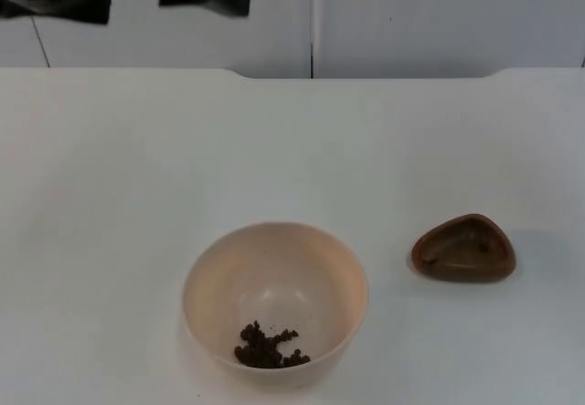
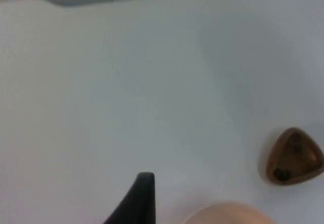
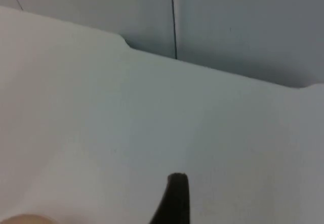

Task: Pick up the bowl with the left hand and pour the coffee beans from the cup into the bowl with the right hand.

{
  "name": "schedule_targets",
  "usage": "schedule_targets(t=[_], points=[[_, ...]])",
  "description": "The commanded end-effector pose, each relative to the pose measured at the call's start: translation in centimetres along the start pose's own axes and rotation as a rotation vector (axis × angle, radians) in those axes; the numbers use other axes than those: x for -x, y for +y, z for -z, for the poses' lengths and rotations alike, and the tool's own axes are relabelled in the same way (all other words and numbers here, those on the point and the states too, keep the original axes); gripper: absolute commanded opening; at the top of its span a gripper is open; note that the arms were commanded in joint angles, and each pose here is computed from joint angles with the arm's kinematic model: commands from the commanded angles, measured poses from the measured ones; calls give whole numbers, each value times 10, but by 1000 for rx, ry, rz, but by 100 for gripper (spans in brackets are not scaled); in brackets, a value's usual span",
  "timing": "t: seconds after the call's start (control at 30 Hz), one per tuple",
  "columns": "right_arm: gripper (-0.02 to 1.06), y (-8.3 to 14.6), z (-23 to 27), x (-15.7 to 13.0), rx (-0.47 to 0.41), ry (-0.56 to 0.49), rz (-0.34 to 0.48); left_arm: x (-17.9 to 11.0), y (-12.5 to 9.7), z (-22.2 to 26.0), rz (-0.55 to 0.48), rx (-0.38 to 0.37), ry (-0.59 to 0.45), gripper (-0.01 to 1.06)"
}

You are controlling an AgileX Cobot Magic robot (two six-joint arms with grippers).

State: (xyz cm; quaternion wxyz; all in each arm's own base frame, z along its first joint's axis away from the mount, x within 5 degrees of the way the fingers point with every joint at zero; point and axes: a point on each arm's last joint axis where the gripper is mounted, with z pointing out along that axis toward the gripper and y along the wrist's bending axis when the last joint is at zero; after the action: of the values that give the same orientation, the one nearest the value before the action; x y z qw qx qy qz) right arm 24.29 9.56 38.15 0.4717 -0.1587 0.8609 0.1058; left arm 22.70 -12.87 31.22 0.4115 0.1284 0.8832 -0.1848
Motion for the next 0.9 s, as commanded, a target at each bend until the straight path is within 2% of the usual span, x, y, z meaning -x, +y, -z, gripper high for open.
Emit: schedule_targets(t=[0.0, 0.07, 0.27, 0.67, 0.87], points=[[71, 0, 21, 1, 1, -28, 14, 4, -3, 15, -16, -15, -56, 105], [71, 1, 36, 1, 2, -47, 20, 8, -5, 36, -34, -29, -115, 105], [71, 2, 58, -3, 3, -64, 43, 9, -7, 56, -38, -40, -149, 105], [71, 2, 86, -63, 3, -61, 52, 1, -8, 82, -107, -45, -127, 105], [71, 4, 104, -88, 18, -101, 34, -6, -8, 101, -146, -50, -120, 105]])
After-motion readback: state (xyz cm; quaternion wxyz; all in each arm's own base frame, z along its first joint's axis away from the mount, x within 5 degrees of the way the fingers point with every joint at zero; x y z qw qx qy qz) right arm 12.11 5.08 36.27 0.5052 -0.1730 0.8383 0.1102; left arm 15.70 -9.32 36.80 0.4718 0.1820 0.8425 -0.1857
